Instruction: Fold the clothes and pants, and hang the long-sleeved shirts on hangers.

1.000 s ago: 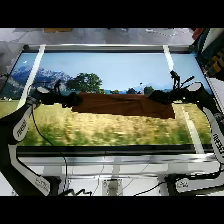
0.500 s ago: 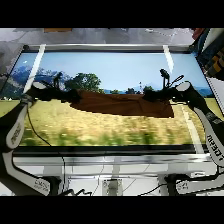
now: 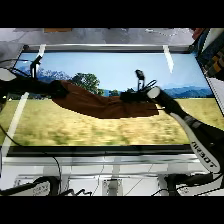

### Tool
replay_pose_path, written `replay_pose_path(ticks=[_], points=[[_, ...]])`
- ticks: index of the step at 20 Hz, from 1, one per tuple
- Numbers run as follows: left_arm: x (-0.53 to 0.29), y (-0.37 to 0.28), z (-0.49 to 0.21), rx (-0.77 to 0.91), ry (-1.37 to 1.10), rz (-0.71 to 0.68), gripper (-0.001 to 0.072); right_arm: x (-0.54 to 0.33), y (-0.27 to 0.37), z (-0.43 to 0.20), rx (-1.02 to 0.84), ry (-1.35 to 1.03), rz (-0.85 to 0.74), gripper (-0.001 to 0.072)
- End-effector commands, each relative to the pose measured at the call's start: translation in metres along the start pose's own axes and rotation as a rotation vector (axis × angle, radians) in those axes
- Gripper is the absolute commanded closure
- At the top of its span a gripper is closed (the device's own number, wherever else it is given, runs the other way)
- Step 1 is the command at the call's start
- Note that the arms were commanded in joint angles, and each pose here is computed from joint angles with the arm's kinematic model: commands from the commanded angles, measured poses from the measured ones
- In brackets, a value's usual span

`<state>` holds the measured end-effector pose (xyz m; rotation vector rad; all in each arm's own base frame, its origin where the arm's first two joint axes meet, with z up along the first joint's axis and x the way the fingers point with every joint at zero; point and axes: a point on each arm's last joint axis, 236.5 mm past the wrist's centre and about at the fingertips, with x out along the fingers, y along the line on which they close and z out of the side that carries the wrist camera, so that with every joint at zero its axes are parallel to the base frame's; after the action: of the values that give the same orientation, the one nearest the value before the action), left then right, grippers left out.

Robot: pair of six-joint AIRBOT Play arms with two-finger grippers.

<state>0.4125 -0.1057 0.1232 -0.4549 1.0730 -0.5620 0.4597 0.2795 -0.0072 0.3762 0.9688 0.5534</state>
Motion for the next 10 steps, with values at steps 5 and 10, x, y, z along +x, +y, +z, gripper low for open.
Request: replay_pose_path(ticks=[5,10], points=[[-0.034,-0.045,-0.002,0.024,-0.059,-0.063,0.0687,0.09,0.136,-0.067,-0.065,0.095,0.15,0.0701],[-0.027,-0.044,0.003,0.021,-0.071,-0.062,0.0687,0.103,0.138,-0.088,-0.123,0.163,0.134,0.07]])
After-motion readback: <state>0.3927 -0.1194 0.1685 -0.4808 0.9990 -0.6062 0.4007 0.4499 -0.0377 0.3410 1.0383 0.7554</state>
